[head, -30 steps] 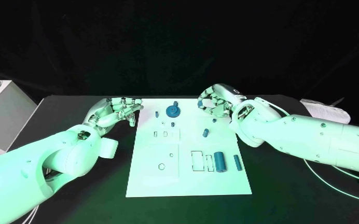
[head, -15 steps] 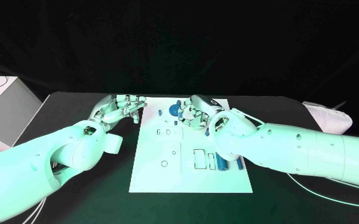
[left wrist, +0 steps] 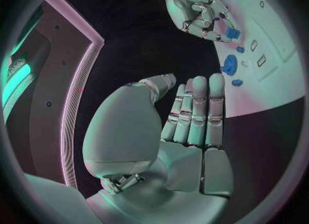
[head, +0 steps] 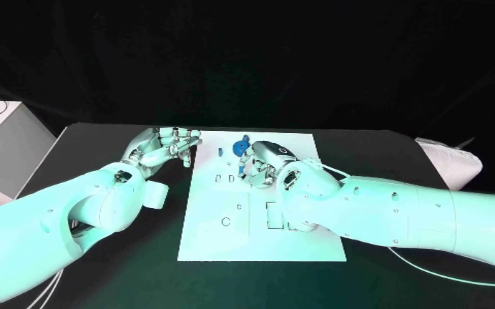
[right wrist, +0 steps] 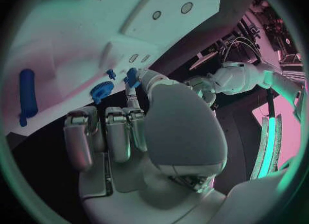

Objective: Assemble the parts on the task board

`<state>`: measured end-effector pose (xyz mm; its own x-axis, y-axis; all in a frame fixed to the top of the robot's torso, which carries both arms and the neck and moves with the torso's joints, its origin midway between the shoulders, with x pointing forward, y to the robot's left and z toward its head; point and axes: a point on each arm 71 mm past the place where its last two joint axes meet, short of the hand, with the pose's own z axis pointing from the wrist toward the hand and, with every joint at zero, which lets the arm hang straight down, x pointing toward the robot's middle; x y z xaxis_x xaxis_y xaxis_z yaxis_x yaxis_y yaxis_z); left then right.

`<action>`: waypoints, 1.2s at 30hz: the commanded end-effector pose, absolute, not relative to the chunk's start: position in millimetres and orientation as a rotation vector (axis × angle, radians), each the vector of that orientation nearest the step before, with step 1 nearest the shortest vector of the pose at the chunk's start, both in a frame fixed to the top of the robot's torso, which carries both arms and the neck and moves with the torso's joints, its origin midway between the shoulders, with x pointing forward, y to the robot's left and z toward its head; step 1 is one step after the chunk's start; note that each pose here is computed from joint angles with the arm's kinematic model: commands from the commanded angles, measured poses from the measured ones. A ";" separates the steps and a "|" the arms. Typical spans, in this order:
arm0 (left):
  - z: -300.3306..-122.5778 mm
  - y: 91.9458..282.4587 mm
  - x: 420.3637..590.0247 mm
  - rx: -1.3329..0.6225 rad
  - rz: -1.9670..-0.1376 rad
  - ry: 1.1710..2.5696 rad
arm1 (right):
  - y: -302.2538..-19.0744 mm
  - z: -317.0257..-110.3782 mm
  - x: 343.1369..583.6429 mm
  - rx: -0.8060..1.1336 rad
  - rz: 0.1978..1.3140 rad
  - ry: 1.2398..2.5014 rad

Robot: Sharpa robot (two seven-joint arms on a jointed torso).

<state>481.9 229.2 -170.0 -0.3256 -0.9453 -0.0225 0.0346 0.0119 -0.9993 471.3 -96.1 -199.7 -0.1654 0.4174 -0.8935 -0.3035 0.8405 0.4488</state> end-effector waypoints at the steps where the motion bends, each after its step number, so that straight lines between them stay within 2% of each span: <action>1: -169.2 227.2 481.6 -0.988 -1.453 1.436 | -93.4 -202.9 470.0 0.066 0.597 1.621; 36: -169.0 227.7 480.5 -0.983 -1.454 1.447 | -82.7 -218.1 471.6 0.038 0.575 1.624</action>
<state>480.7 229.7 -169.9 -0.3282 -0.9442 -0.0281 0.0277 0.0201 -0.9994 472.1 -84.0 -217.5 -0.1523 0.3712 -0.9160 -0.2917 0.8686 0.4005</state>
